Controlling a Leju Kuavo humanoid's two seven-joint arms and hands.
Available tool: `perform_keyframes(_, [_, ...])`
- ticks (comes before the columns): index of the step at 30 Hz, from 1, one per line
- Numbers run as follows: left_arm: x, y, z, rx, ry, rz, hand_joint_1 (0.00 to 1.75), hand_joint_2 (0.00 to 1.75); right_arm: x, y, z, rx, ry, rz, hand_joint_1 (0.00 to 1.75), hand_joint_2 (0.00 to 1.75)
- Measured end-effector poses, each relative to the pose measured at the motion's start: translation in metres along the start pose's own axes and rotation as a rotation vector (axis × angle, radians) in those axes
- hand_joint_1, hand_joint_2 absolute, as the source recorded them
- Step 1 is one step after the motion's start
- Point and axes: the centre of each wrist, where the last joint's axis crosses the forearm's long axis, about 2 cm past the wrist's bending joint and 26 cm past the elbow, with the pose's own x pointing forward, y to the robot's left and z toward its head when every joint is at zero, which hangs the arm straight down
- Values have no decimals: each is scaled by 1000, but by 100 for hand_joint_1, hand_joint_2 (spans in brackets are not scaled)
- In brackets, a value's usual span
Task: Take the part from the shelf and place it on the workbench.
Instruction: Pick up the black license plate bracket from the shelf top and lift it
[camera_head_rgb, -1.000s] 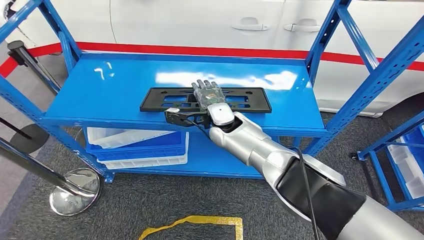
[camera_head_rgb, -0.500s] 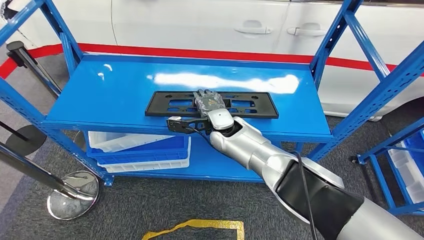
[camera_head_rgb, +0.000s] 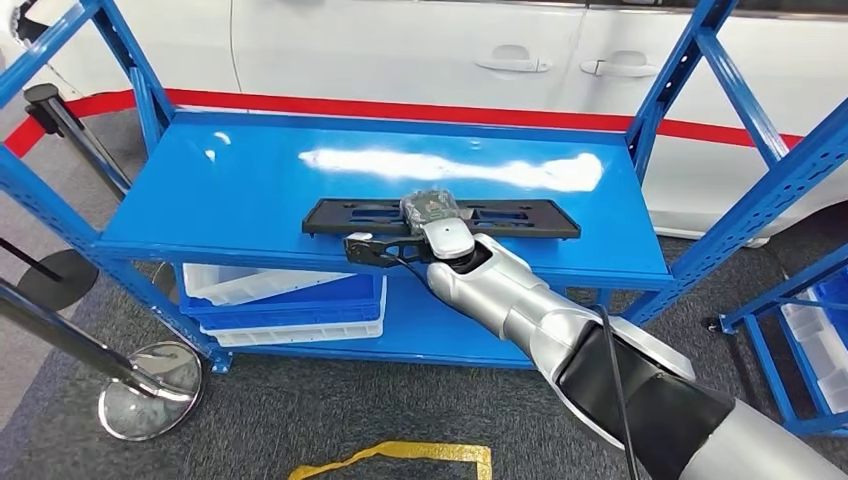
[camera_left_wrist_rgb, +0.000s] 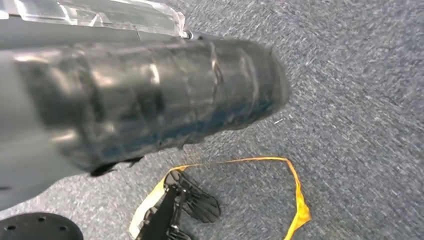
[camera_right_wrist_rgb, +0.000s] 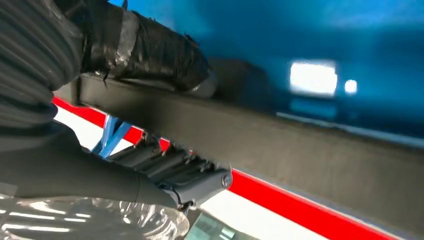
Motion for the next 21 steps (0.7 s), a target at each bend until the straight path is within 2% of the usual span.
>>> perform_keyframes(9, [0, 0, 0, -30, -22, 20, 0, 0, -1, -3, 0, -88, -35, 28, 175, 175])
perform_keyframes(13, [0, -1, 0, -48, -35, 24, 0, 0, 2, -21, 3, -259, -80, 76, 175, 175])
perform_keyframes(17, [0, -1, 0, -69, -44, 19, 0, 175, 7, -61, 13, -427, -125, 149, 175, 175])
perform_keyframes(21, [0, -1, 0, -94, -68, 12, 0, 175, 27, -128, 42, -592, -193, 289, 175, 175])
